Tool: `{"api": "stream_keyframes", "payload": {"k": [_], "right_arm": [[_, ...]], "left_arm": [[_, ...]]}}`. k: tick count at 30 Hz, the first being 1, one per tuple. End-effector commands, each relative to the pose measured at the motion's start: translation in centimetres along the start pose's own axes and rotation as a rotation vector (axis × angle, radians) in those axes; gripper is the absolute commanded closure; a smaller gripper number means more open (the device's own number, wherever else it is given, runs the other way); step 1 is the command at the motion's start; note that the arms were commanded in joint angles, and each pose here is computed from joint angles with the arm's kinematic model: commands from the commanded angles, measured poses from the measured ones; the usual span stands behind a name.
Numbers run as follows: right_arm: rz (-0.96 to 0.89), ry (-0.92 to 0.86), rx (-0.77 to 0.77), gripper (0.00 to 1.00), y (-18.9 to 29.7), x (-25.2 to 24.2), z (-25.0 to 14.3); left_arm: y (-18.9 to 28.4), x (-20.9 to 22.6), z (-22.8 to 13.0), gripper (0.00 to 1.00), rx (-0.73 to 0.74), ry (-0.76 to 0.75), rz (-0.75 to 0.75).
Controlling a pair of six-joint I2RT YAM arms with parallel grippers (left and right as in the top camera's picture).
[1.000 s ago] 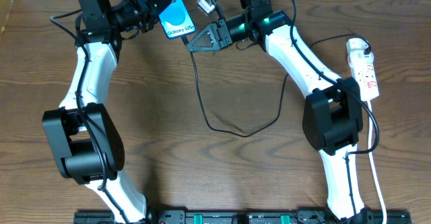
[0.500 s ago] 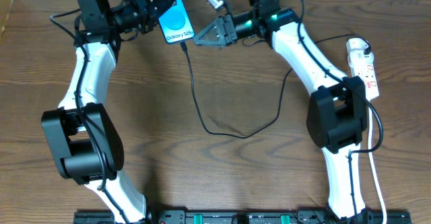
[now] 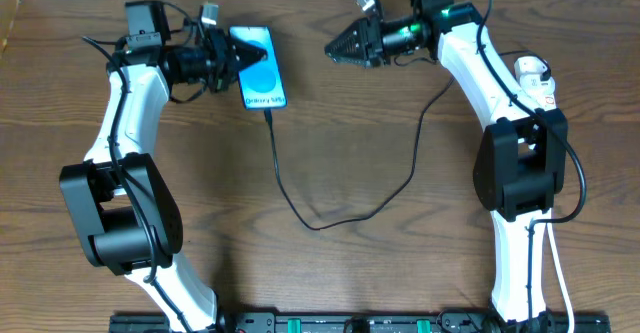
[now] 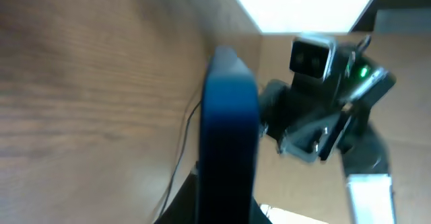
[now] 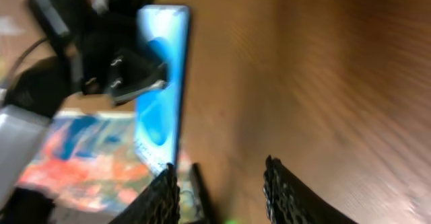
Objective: Plug charger to phone and switch on socket
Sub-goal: 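Open the right gripper and withdraw it from the plugged phone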
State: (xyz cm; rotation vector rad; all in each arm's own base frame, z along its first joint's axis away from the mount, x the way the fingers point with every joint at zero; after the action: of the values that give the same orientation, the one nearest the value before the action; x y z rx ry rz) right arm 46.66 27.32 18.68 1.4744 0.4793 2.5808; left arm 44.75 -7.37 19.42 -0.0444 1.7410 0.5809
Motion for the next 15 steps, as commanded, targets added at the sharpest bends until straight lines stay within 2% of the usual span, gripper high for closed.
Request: {"api": "stream_keyframes", "payload": {"k": [1, 4, 10, 15], "right_arm": [[-0.211, 0.105, 0.018, 0.57, 0.5, -1.5, 0.0], [-0.325, 0.1, 0.08, 0.55, 0.5, -2.9, -1.5], [-0.492, 0.052, 0.172, 0.48, 1.1, -4.9, -3.7], [-0.51, 0.04, 0.206, 0.48, 1.2, -5.0, -4.5]], "left_arm": [[-0.3, 1.2, -1.1, 0.93, 0.036, -0.149, 0.008], [-0.5, 3.3, -1.6, 0.93, 0.048, -0.186, 0.066], [-2.1, 6.2, -1.8, 0.93, 0.095, -0.163, 0.106], [-4.5, 9.6, -2.0, 0.93, 0.134, -0.12, 0.204]]}}
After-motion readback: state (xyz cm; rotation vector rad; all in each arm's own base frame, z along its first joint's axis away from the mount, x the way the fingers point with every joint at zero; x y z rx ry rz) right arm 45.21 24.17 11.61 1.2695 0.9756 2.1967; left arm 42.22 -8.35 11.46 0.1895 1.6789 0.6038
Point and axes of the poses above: each gripper's point midway between its finger pads, its own y axis back along the fingers, its own x axis along the line the jaws close on, z = x × y, the point moved 2 cm from there along y, back along the fingers, and after that the axes turned 14 degrees about y, right-handed, at the moved point
